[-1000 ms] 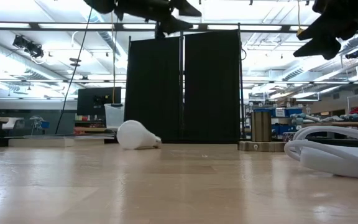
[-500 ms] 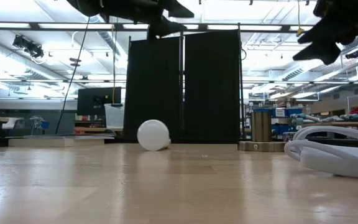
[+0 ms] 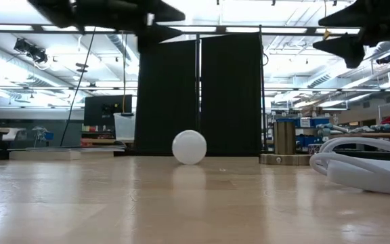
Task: Screw lightbulb
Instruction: Return to Home Position
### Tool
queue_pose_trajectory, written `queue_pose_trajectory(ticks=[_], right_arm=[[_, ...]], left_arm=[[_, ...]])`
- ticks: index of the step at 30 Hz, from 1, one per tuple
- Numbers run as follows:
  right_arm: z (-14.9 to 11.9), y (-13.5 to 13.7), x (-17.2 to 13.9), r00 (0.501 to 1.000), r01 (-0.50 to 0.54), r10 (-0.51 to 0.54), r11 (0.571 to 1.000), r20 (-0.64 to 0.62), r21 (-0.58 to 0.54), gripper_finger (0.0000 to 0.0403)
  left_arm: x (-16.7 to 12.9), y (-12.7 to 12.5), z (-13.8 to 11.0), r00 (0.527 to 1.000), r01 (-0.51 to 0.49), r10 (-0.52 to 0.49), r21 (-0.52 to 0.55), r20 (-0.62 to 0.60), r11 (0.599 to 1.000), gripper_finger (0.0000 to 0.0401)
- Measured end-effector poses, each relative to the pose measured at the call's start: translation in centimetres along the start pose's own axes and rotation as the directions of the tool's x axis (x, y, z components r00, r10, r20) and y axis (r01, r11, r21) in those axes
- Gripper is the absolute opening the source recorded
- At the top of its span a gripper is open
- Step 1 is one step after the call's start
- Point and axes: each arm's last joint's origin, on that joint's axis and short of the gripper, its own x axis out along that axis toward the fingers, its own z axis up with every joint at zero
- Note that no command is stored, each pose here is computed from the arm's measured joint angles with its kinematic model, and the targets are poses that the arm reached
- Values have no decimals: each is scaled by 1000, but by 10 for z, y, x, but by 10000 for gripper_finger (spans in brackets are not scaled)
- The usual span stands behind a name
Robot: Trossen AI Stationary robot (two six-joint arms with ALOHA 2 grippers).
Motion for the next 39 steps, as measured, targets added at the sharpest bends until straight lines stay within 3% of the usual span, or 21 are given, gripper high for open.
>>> queue_pose_trajectory(ticks=[7, 20, 29, 39], right_arm=[[-25, -6, 8, 992, -34, 32, 999, 121, 16, 307], [-57, -15, 16, 986, -47, 43, 999, 161, 22, 307], [-56, -14, 16, 985, -49, 45, 999, 165, 21, 307], [-58, -15, 16, 988, -43, 40, 999, 146, 19, 307]], left_arm=[[-33, -3, -27, 998, 30, -29, 0, -54, 1000, 247], [-78, 7, -67, 997, 28, -28, 1, -77, 1000, 247], [-109, 12, -83, 999, 34, -35, -1, -34, 999, 247], [-135, 21, -119, 996, 26, -26, 1, -87, 1000, 247]])
